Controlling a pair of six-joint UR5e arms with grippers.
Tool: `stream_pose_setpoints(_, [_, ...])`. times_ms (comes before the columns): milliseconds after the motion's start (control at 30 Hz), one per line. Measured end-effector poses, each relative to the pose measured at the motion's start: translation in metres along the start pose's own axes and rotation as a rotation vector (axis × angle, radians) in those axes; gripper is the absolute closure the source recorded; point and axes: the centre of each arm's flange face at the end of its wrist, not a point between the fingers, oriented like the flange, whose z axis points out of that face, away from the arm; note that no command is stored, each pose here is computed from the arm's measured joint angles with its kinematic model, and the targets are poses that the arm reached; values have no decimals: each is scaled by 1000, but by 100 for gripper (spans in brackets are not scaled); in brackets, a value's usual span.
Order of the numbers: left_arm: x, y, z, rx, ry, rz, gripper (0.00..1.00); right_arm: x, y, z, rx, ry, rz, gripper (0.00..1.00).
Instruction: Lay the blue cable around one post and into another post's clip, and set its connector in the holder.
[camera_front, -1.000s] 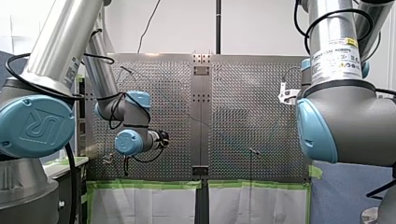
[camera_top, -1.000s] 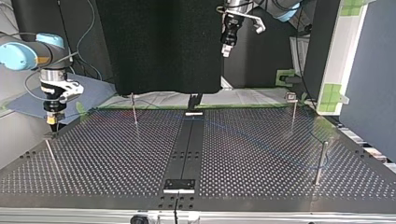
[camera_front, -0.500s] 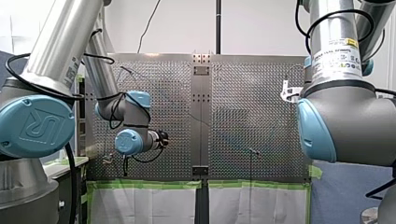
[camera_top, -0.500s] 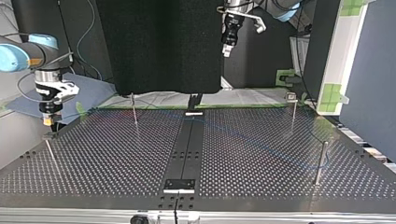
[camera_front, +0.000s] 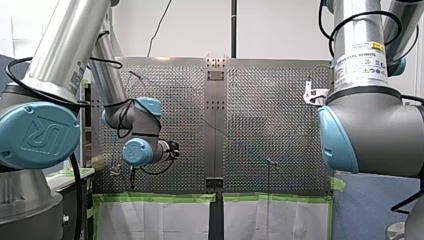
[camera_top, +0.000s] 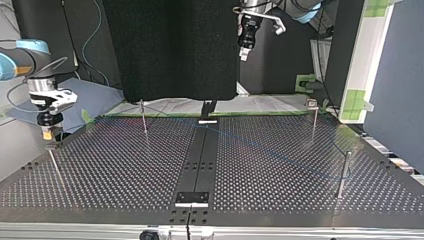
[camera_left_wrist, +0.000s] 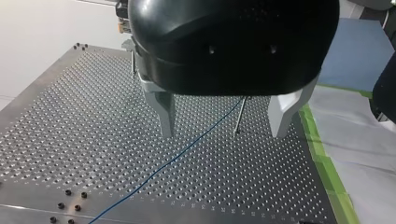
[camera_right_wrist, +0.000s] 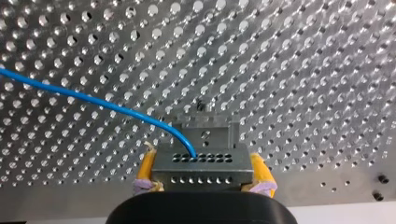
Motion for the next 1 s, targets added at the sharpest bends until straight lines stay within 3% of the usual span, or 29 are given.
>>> stream_pose_setpoints(133, [0,0,0,-1,1,1,0,3,3,1,14,-2,2,100])
stream_pose_setpoints(567, [0,1,0,-4,4,4,0,9,19,2,10,4,4,100])
stream_pose_setpoints(1000, [0,1,0,-12,3,4,0,5,17,3,47,-6,3,100])
